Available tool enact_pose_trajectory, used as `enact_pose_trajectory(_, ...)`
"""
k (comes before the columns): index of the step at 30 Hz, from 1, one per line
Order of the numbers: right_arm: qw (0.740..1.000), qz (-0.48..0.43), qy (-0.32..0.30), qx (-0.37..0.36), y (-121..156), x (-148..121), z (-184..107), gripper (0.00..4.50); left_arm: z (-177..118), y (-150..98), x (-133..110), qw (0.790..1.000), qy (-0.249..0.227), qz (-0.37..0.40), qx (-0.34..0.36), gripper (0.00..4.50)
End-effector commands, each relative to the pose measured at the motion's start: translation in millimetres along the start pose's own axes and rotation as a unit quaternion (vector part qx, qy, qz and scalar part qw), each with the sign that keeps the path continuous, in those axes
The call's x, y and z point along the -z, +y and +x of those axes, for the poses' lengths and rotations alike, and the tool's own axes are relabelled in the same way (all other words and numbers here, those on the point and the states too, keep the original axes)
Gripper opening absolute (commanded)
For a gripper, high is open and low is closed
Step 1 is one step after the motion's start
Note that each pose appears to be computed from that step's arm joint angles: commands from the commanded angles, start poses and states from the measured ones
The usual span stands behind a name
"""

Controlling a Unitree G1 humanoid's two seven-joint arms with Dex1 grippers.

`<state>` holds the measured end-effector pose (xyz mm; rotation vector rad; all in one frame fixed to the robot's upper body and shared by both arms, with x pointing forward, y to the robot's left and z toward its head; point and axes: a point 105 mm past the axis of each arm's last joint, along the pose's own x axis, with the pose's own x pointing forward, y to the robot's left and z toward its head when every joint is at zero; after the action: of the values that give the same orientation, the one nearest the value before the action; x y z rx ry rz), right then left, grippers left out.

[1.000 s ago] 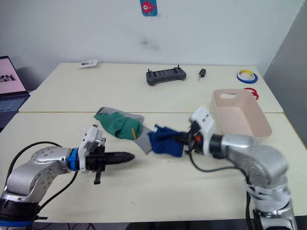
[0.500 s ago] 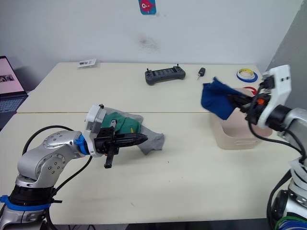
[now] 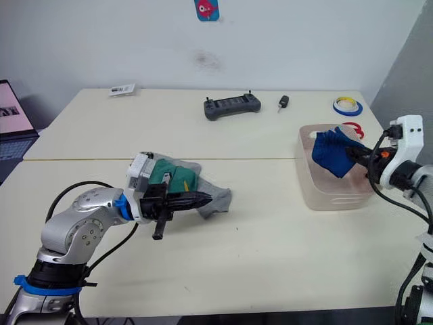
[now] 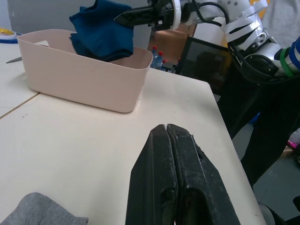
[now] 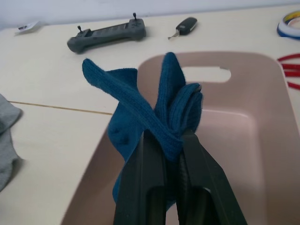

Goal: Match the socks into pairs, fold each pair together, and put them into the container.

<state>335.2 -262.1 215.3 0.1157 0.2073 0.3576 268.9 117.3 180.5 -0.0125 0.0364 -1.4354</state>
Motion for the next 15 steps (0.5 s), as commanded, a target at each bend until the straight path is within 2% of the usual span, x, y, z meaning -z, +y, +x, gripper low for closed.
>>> enact_pose_trajectory(1,0.999,0.023,-0.017,0.033,-15.8,0.0,7.8,0.01,3.9,-9.6,-9.2,1.0,-0.005,0.02,0.015,0.0)
enact_pose_trajectory(9,0.992,0.071,0.046,0.099,-46.5,40.8,15.5,0.01,11.7,-14.5,-13.3,1.0,-0.005,0.02,0.014,0.0)
enact_pose_trajectory(15,0.989,0.056,0.066,0.124,-54.9,46.8,17.1,0.01,16.1,-15.0,-14.7,1.0,-0.005,0.019,0.015,0.0)
